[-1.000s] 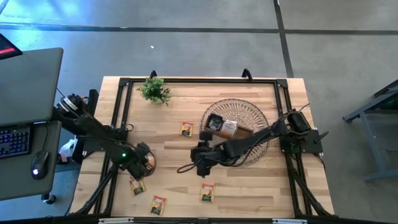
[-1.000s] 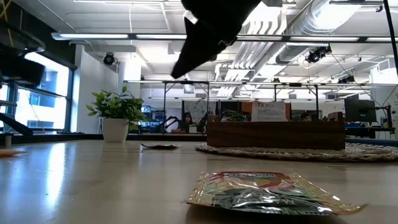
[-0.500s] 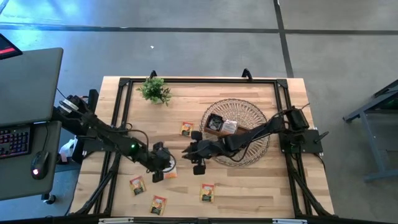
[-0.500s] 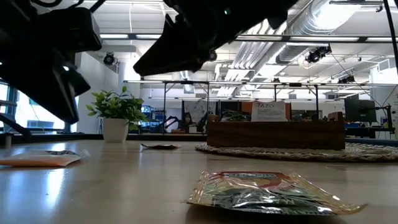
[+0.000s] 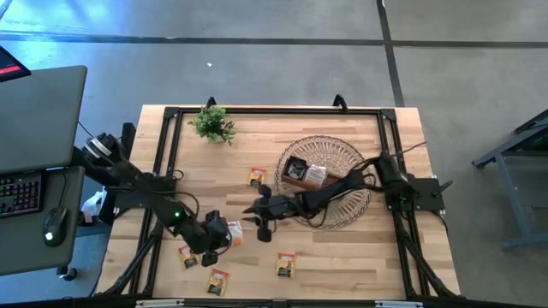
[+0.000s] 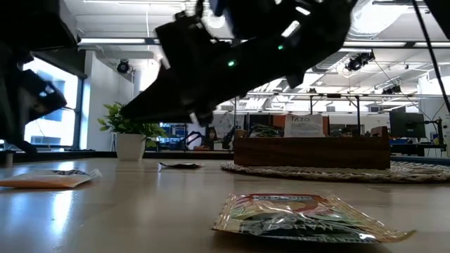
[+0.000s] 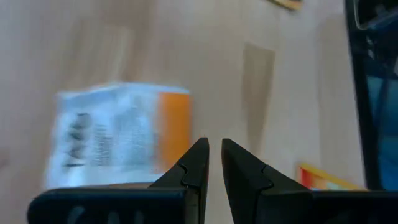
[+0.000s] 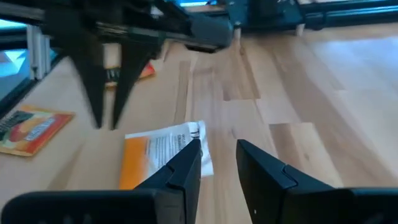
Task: Pick & Place Tea
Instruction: Put the white tea bag into the middle section of the wooden organizer
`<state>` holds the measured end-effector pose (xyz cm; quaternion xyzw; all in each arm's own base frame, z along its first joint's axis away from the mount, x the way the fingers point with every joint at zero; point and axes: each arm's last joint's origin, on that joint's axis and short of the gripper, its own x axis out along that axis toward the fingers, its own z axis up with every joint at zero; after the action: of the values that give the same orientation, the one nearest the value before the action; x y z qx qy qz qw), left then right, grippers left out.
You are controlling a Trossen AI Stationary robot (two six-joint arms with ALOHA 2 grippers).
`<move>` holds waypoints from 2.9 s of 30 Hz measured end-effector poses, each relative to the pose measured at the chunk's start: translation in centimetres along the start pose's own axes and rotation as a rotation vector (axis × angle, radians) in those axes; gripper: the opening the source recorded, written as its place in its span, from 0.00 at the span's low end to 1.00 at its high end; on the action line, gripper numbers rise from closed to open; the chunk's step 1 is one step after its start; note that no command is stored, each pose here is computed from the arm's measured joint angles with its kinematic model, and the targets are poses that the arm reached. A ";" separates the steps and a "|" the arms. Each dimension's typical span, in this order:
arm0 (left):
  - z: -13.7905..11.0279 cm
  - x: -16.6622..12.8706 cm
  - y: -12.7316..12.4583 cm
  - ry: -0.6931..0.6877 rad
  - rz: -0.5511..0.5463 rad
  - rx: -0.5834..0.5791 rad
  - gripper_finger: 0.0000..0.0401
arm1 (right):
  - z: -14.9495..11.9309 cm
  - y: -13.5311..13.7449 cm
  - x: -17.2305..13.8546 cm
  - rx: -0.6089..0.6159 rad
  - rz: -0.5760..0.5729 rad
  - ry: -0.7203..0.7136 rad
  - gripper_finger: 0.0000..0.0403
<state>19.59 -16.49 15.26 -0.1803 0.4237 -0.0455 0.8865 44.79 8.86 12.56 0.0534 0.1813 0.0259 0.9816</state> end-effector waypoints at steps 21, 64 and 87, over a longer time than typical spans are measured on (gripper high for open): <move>-1.4 3.2 1.0 0.062 0.108 -0.002 0.11 | -1.0 -1.3 4.4 0.198 -0.013 0.214 0.25; -1.6 3.3 1.2 0.077 0.120 -0.010 0.11 | 0.1 -3.9 4.6 0.495 0.031 0.167 0.25; -1.3 3.4 1.5 0.067 0.137 -0.021 0.11 | -0.5 -2.1 4.5 0.606 0.025 0.209 0.25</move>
<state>20.59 -16.22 11.46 -0.1587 0.4651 0.0136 0.8708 48.91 7.17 10.30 0.3427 0.2801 -0.0120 0.8967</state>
